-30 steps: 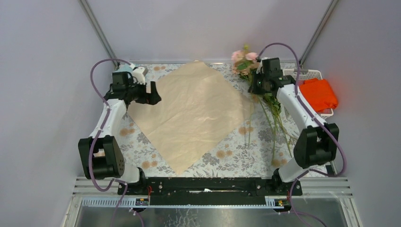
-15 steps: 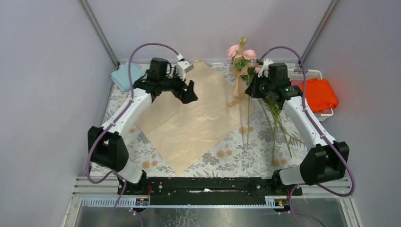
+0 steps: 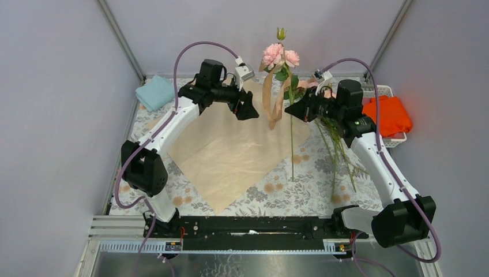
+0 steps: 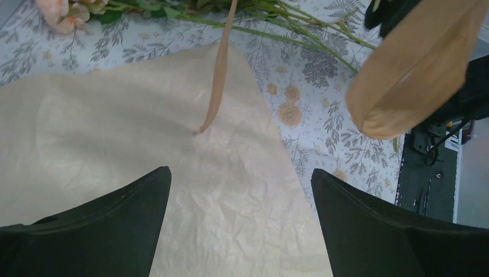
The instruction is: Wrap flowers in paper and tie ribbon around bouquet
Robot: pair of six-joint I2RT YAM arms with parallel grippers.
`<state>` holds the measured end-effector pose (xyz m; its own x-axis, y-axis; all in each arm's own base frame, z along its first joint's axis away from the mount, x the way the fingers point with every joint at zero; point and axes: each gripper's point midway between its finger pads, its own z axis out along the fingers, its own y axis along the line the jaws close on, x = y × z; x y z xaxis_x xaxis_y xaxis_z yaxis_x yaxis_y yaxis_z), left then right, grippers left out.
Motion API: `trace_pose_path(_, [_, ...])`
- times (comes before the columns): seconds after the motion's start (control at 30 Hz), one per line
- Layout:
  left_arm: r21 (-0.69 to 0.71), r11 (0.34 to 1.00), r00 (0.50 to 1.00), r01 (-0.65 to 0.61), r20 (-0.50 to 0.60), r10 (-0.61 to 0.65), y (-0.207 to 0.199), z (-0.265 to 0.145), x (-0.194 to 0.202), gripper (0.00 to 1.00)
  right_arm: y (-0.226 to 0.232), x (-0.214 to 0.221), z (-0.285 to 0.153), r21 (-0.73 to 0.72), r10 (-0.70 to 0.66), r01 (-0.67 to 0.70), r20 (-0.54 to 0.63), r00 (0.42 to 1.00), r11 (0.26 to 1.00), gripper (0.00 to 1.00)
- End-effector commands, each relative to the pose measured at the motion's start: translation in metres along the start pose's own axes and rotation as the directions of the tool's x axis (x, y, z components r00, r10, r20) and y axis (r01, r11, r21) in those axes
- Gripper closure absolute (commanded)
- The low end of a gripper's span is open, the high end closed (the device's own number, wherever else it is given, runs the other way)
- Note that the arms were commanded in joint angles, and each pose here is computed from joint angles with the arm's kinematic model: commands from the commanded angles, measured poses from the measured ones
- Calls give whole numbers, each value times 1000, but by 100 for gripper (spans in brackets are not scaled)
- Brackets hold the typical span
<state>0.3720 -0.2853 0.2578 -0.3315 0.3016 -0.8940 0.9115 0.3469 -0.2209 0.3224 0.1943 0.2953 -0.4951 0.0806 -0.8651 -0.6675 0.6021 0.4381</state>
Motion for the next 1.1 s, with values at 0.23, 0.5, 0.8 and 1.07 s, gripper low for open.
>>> trace_pose_path(0.23, [177,982,994,-66,92,51,-33,23,-54,1,17,-6,-1,-92,-22,26,37,999,995,100])
trace_pose_path(0.5, [234,970,991,-69,125,40,-47,31,-73,1,16,-5,0,-89,-27,30,41,999,996,100])
trace_pose_path(0.8, [135,991,989,22,144,-42,-37,30,-87,100,-3,0,2,13,7,-8,35,999,1000,100])
trace_pose_path(1.07, [168,980,975,-109,212,72,-94,-33,-143,100,-106,79,12,428,181,-95,-163,970,899,100])
